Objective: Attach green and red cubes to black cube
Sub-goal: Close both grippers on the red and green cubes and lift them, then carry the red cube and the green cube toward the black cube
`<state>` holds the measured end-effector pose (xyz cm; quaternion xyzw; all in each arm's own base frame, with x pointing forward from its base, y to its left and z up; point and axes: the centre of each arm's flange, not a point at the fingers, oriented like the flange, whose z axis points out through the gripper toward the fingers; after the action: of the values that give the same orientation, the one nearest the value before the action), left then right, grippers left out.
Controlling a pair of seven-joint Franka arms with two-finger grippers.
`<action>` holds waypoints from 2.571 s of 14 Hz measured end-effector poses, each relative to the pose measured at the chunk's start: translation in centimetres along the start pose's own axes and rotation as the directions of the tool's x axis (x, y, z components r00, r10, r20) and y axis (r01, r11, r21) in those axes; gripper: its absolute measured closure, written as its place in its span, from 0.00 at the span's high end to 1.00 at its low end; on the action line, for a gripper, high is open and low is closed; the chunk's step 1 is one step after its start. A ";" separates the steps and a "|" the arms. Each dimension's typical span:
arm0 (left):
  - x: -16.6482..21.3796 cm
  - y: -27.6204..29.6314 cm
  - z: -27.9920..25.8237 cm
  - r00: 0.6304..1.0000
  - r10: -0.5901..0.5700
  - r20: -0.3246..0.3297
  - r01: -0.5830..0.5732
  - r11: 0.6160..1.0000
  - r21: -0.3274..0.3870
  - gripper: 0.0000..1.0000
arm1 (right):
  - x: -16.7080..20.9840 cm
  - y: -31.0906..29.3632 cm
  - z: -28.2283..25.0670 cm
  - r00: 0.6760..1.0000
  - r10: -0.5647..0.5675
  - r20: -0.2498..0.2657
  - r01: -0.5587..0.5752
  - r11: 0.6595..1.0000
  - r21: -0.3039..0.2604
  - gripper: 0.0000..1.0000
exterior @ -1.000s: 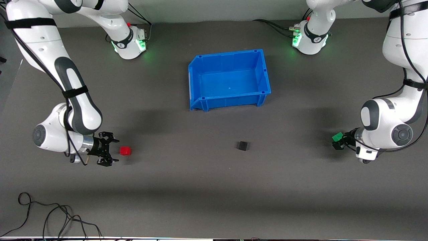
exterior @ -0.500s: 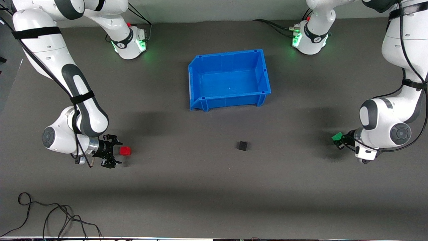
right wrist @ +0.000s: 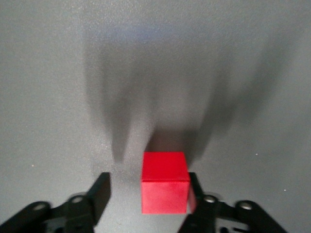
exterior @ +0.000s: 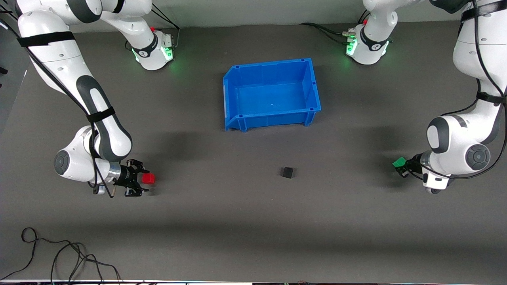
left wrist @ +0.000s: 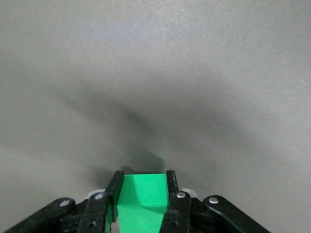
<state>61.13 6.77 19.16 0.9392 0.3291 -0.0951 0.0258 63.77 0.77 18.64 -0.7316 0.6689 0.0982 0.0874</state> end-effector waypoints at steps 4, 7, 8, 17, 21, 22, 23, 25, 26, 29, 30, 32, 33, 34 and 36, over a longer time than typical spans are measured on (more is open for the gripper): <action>-1.7 2.0 -2.3 0.990 -0.116 0.079 0.121 0.990 -0.072 0.40 | 0.0 0.0 0.0 1.000 -0.001 0.000 0.001 1.000 0.000 0.39; -4.9 6.4 -3.2 0.977 -0.188 0.100 0.197 0.977 -0.082 0.40 | -0.2 -0.3 -0.2 1.000 -0.007 0.000 0.007 1.000 0.006 0.39; -6.1 8.1 -3.4 0.970 -0.220 0.107 0.229 0.970 -0.082 0.40 | -0.6 -0.6 -0.5 1.000 -0.014 0.001 0.014 1.000 0.013 0.39; -18.8 23.0 -1.1 0.865 -0.488 0.118 0.500 0.858 -0.118 0.40 | -18.5 -3.1 -1.4 1.000 0.000 0.029 -0.002 0.998 0.060 0.39; -21.5 27.6 2.0 0.811 -0.567 0.146 0.584 0.802 -0.127 0.40 | -25.0 -2.6 -0.3 0.995 0.088 0.045 -0.090 0.994 0.054 0.39; -22.0 28.5 2.4 0.803 -0.577 0.151 0.595 0.794 -0.126 0.40 | -26.5 -2.5 0.1 0.993 0.111 0.049 -0.113 0.992 0.058 0.39; -22.3 29.2 2.7 0.795 -0.586 0.156 0.604 0.787 -0.125 0.40 | -27.9 -2.4 0.6 0.990 0.134 0.053 -0.138 0.988 0.067 0.39; -22.5 30.0 3.2 0.784 -0.599 0.162 0.618 0.775 -0.130 0.40 | -30.7 -2.0 2.1 0.982 0.177 0.063 -0.182 0.980 0.080 0.39; -22.4 30.1 3.5 0.781 -0.602 0.163 0.622 0.771 -0.132 0.40 | -32.2 -1.8 2.8 0.978 0.198 0.068 -0.203 0.976 0.083 0.39; -22.2 30.0 4.6 0.786 -0.601 0.144 0.617 0.775 -0.135 0.40 | -36.4 -0.8 4.8 0.970 0.230 0.083 -0.237 0.968 0.088 0.39; -22.1 30.0 4.8 0.787 -0.601 0.139 0.616 0.776 -0.135 0.40 | -37.4 -0.4 5.3 0.969 0.232 0.087 -0.240 0.966 0.094 0.39; -21.9 29.8 5.2 0.790 -0.600 0.130 0.613 0.779 -0.133 0.40 | -38.9 0.2 6.2 0.970 0.223 0.091 -0.232 0.968 0.100 0.39; -21.9 29.8 5.3 0.791 -0.598 0.127 0.611 0.780 -0.133 0.40 | -39.5 0.5 6.7 0.972 0.218 0.092 -0.227 0.968 0.104 0.39; -22.0 29.9 5.5 0.793 -0.597 0.126 0.609 0.781 -0.137 0.40 | -40.0 0.8 7.2 0.971 0.219 0.095 -0.228 0.967 0.109 0.39; -22.1 30.1 5.5 0.795 -0.594 0.125 0.607 0.781 -0.146 0.40 | -41.5 1.4 7.9 0.967 0.232 0.106 -0.243 0.963 0.117 0.39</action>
<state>62.07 -30.88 17.62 0.7751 0.6170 -0.1023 0.0903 58.59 42.60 21.86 -0.6336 0.7521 0.0980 0.1526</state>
